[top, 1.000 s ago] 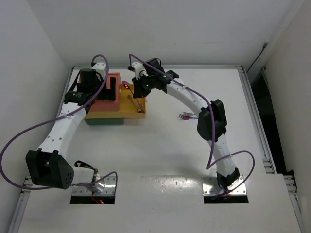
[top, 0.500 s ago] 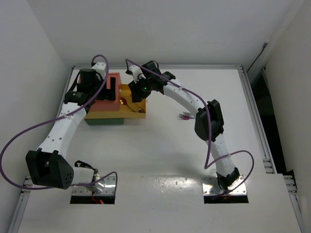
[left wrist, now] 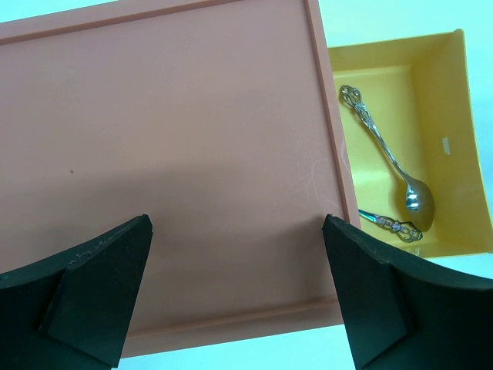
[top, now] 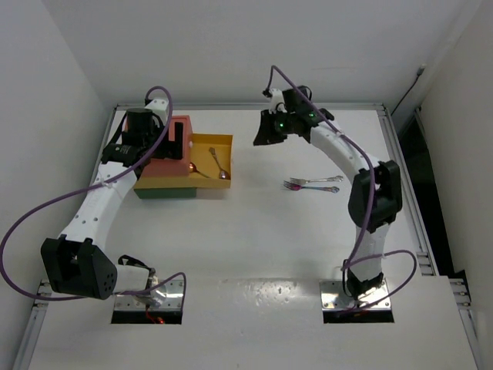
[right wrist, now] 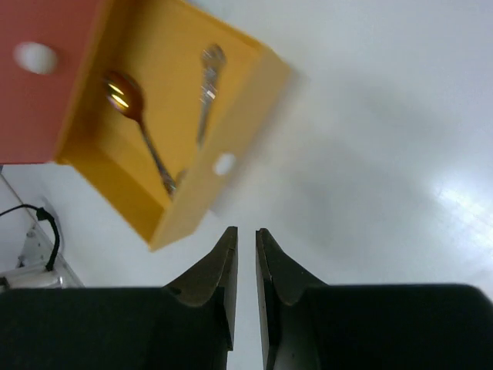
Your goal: Sort the eating utensils into containers
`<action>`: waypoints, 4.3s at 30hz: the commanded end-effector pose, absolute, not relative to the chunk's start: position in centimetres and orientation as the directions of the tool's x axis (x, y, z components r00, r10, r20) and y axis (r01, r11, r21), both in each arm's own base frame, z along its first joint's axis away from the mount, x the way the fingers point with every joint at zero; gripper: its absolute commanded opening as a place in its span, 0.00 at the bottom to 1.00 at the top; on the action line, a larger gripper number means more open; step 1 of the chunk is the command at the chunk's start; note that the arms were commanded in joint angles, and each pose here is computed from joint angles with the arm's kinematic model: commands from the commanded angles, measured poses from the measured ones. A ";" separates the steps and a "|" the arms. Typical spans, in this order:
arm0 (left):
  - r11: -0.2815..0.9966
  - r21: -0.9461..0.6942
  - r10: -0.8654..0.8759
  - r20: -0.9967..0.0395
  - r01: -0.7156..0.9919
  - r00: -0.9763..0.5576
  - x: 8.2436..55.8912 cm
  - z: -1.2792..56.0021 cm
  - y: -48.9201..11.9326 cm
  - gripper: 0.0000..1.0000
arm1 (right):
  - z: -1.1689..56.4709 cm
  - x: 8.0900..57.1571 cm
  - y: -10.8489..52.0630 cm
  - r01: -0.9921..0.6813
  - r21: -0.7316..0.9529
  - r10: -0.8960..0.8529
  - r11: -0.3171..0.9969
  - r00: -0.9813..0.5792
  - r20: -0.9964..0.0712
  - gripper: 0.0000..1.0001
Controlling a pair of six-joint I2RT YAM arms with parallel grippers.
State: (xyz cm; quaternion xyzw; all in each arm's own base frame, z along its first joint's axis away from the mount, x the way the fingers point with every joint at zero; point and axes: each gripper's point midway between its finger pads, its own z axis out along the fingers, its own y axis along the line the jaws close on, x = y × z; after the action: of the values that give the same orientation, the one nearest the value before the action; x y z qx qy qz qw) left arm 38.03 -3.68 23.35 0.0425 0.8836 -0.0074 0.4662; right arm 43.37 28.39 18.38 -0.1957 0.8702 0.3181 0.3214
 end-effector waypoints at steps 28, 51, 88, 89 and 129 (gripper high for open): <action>0.996 0.063 0.092 -0.763 0.068 -0.640 36.9 20.5 -2.3 1.00 | 10.8 41.0 38.9 -0.269 0.938 -0.047 0.220 -0.963 -0.265 0.22; 0.995 0.070 0.104 -0.735 0.077 -0.671 35.9 18.8 -2.1 1.00 | 11.0 39.9 48.7 -0.255 0.965 -0.081 0.063 -0.965 -0.250 0.34; 0.994 0.018 0.091 -0.704 0.111 -0.705 34.9 16.6 -2.9 1.00 | 20.0 44.9 47.4 -0.280 0.959 0.126 -0.029 -0.953 -0.275 0.64; 0.993 0.011 0.092 -0.697 0.117 -0.711 35.0 16.3 -3.1 1.00 | 19.7 45.0 47.4 -0.258 0.966 0.133 -0.024 -0.958 -0.253 0.64; 0.995 0.037 0.091 -0.703 0.091 -0.705 35.2 16.2 -2.5 1.00 | 19.2 41.3 48.3 -0.164 0.983 0.063 -0.080 -0.985 -0.159 0.00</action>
State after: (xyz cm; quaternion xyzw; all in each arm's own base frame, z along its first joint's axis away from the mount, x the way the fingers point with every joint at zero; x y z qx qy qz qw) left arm 38.66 -3.47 22.88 0.0454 0.8666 -0.0186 0.4965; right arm 43.10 48.48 16.60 0.0007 0.6847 0.7250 0.0745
